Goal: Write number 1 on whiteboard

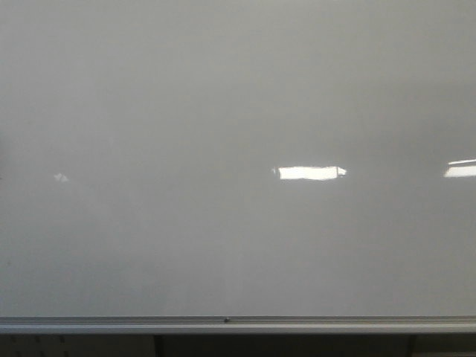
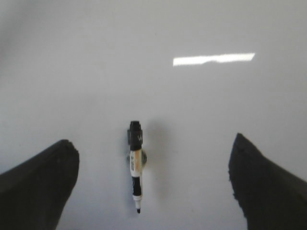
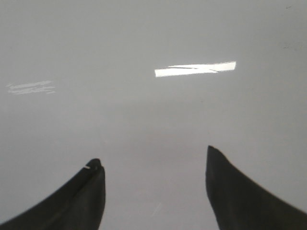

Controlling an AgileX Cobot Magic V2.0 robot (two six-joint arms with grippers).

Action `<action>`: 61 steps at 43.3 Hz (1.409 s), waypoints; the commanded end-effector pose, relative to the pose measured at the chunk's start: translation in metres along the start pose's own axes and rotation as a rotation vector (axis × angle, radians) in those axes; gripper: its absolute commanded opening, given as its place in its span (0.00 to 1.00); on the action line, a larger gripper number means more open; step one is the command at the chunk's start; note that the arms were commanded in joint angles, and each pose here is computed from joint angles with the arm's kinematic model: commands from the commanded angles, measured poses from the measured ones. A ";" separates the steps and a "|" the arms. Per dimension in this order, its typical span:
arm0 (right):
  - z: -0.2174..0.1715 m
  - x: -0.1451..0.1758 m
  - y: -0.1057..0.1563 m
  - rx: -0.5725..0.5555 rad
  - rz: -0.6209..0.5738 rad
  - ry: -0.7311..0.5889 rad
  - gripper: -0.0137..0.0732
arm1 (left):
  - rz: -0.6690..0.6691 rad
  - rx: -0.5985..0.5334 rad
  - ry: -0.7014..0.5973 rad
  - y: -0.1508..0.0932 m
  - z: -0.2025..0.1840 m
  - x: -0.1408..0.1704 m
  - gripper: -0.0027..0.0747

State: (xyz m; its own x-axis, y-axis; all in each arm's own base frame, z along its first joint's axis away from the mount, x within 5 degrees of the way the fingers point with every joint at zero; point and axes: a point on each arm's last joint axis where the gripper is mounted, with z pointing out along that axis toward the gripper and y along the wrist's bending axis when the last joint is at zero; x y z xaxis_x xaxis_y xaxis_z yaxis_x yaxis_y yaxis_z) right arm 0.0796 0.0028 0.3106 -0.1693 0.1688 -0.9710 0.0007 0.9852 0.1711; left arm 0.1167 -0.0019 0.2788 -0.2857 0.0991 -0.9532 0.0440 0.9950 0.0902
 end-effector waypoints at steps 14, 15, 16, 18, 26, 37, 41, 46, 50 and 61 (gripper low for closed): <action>-0.002 -0.019 0.002 -0.003 0.006 -0.110 0.72 | -0.006 -0.027 0.034 0.006 0.084 0.004 0.79; -0.002 -0.019 0.002 -0.003 0.006 -0.110 0.72 | -0.009 -0.033 0.041 0.007 0.089 0.006 0.79; -0.002 -0.019 0.002 -0.003 0.006 -0.109 0.72 | -0.011 -0.042 0.040 0.009 0.092 0.007 0.79; -0.002 -0.019 0.002 -0.003 0.006 -0.107 0.72 | -0.019 -0.060 0.061 0.013 0.100 0.013 0.79; -0.002 -0.018 0.002 -0.003 0.006 -0.105 0.72 | -0.007 -0.089 0.134 0.024 0.128 0.036 0.79; -0.002 -0.018 0.002 -0.003 0.006 -0.105 0.72 | 0.037 -0.048 0.170 0.021 0.159 0.065 0.79; -0.002 -0.018 0.002 -0.003 0.006 -0.105 0.72 | 0.035 -0.044 0.167 0.020 0.168 0.073 0.78; -0.002 -0.018 0.002 -0.003 0.006 -0.105 0.72 | 0.031 -0.039 0.183 0.020 0.176 0.084 0.77; -0.002 -0.018 0.002 -0.003 0.006 -0.105 0.72 | 0.028 -0.035 0.195 0.019 0.180 0.092 0.76; -0.002 -0.018 0.002 -0.003 0.006 -0.105 0.72 | 0.024 -0.032 0.179 0.018 0.188 0.102 0.76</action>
State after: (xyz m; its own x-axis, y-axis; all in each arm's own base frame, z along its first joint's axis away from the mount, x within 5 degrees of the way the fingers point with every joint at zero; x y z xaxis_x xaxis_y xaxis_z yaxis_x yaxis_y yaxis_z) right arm 0.0796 0.0028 0.3109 -0.1660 0.1693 -0.9715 0.0005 0.9852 0.1716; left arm 0.2580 0.0220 0.1134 -0.5679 0.1195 -0.8144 0.0422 0.9923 0.1161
